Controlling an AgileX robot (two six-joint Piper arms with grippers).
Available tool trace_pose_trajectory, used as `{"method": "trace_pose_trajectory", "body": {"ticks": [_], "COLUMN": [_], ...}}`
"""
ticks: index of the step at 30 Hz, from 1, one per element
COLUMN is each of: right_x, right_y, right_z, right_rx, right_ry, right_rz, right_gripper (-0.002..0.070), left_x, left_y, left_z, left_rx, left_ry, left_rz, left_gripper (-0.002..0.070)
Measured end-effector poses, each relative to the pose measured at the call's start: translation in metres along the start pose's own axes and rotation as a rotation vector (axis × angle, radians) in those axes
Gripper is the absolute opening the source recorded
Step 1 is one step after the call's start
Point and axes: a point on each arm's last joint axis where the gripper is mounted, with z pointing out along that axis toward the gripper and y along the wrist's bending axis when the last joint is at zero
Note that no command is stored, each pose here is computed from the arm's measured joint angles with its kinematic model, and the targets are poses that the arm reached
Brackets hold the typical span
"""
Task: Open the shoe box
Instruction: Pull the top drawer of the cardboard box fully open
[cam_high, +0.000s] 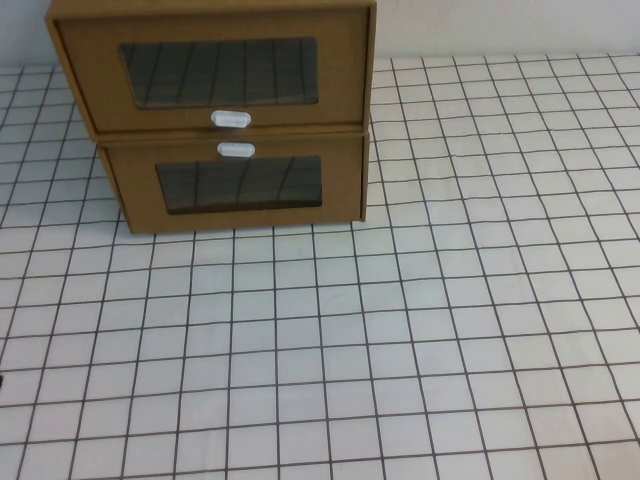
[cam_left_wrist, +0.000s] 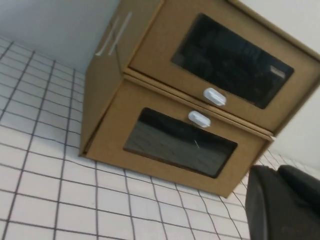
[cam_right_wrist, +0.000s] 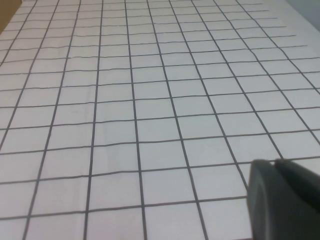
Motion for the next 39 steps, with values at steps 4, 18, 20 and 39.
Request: {"method": "trace_pose_trajectory", "body": {"ticks": [4, 18, 20, 39], "right_x": [0.0, 0.0, 0.0, 0.0], "right_y": [0.0, 0.0, 0.0, 0.0], "right_z": [0.0, 0.0, 0.0, 0.0], "right_rx": [0.0, 0.0, 0.0, 0.0], "right_ry": [0.0, 0.0, 0.0, 0.0], "right_rz": [0.0, 0.0, 0.0, 0.0], "right_gripper": [-0.0013, -0.0013, -0.0013, -0.0013], "left_x": [-0.039, -0.186, -0.198, -0.2], "left_y": [-0.031, -0.113, -0.117, -0.091], "left_z": [0.011, 0.167, 0.196, 0.386], "left_rx": [0.058, 0.254, 0.28, 0.298], "left_ry": [0.124, 0.407, 0.434, 0.69], "left_rz": [0.118, 0.435, 0.458, 0.586], "left_gripper": [-0.0003, -0.0003, -0.0003, -0.0002]}}
